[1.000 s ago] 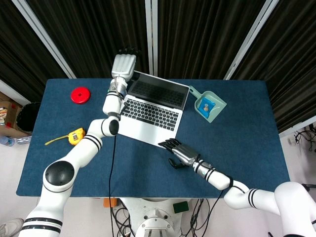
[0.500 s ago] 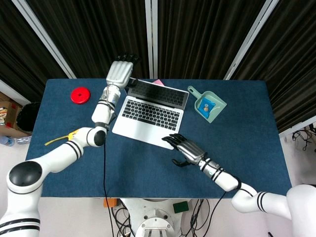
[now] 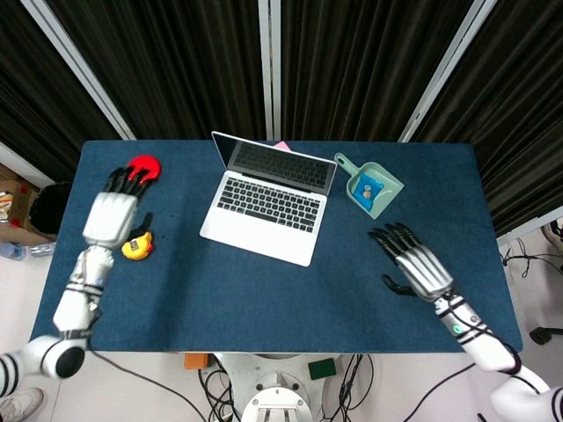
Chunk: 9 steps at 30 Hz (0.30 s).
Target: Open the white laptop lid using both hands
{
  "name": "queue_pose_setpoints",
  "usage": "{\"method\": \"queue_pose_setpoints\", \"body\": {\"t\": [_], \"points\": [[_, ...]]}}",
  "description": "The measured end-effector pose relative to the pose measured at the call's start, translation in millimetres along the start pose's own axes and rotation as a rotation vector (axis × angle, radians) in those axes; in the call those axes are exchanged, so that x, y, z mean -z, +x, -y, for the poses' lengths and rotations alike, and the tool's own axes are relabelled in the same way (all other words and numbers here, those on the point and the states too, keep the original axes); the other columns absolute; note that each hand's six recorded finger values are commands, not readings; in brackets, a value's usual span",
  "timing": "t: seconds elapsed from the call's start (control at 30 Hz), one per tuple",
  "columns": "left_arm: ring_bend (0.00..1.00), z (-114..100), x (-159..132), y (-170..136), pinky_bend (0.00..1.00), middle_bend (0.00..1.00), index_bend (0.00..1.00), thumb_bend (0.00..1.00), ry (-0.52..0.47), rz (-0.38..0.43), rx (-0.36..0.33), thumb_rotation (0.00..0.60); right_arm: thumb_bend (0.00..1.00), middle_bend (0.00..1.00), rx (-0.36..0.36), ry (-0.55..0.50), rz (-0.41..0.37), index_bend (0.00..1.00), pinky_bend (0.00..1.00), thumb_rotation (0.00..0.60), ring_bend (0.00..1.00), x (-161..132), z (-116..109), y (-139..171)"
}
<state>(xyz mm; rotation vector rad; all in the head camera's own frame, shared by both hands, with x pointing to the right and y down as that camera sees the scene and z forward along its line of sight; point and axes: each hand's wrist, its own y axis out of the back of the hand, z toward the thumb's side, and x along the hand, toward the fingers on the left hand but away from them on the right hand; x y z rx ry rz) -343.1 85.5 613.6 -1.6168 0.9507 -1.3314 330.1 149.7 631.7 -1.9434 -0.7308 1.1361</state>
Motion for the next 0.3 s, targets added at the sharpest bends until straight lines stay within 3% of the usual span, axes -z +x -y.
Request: {"method": "queue_pose_setpoints", "body": {"t": [0.3], "points": [[0.01, 4.5, 42.9, -116.2, 0.06, 0.12, 0.19, 0.37, -0.004, -0.091, -0.024, 0.600, 0.37, 0.04, 0.159, -0.014, 0.246, 0.00, 0.00, 0.600, 0.00, 57.2, -25.8, 93.8]]}}
